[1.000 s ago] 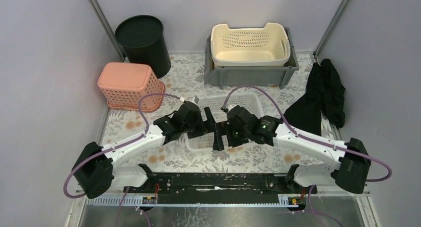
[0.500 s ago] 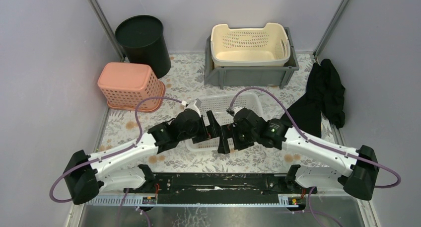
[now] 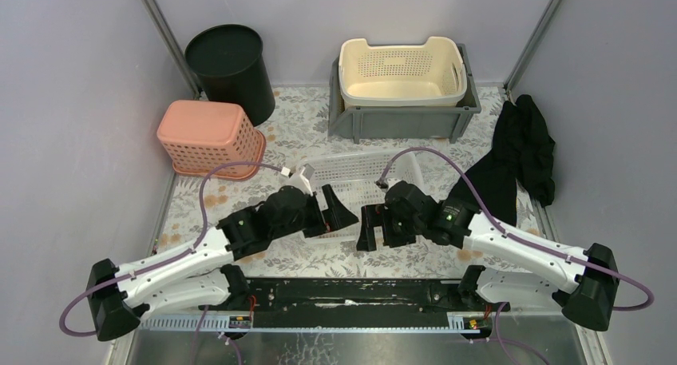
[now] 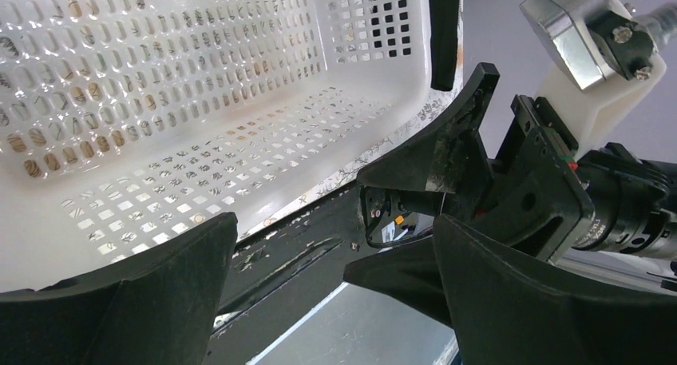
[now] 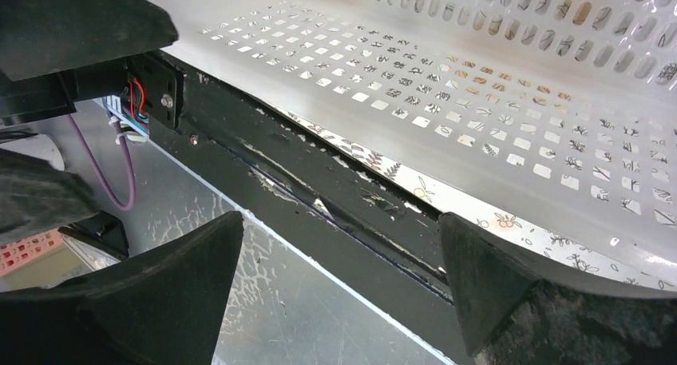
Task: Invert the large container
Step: Turn the container upside down at the center of the board.
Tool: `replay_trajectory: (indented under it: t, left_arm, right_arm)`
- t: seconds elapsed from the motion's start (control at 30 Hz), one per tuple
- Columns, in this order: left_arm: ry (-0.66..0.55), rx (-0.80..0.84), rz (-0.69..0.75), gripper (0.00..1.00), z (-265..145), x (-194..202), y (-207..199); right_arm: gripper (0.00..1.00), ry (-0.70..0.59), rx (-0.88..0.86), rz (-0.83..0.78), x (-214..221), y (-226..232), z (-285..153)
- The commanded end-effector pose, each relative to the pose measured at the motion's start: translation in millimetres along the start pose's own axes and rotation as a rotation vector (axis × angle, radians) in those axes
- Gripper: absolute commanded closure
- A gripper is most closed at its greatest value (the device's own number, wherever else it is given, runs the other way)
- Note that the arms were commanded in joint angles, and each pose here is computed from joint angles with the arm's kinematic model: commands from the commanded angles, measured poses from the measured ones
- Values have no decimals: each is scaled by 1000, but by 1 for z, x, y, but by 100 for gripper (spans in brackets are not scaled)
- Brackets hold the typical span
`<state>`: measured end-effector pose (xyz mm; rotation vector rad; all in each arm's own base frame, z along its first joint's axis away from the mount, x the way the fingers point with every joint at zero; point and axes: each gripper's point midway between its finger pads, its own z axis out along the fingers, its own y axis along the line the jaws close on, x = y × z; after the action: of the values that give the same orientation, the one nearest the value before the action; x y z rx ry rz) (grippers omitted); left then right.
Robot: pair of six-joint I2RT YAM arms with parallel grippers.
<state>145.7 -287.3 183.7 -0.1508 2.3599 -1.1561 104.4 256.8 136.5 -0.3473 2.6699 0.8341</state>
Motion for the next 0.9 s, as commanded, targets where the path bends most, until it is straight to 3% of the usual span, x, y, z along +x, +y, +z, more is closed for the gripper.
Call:
replay_trajectory:
  t: [0.0, 0.5, 0.87]
  left_arm:
    - [-20, -22, -8, 0, -7, 2, 11]
    - [-36, 15, 31, 0, -18, 0, 2]
    - [52, -14, 121, 0, 1, 11, -5]
  right_arm:
    - [1, 3, -13, 38, 2, 3, -1]
    - [1, 13, -35, 75, -2, 14, -3]
    - [1, -18, -23, 44, -15, 19, -2]
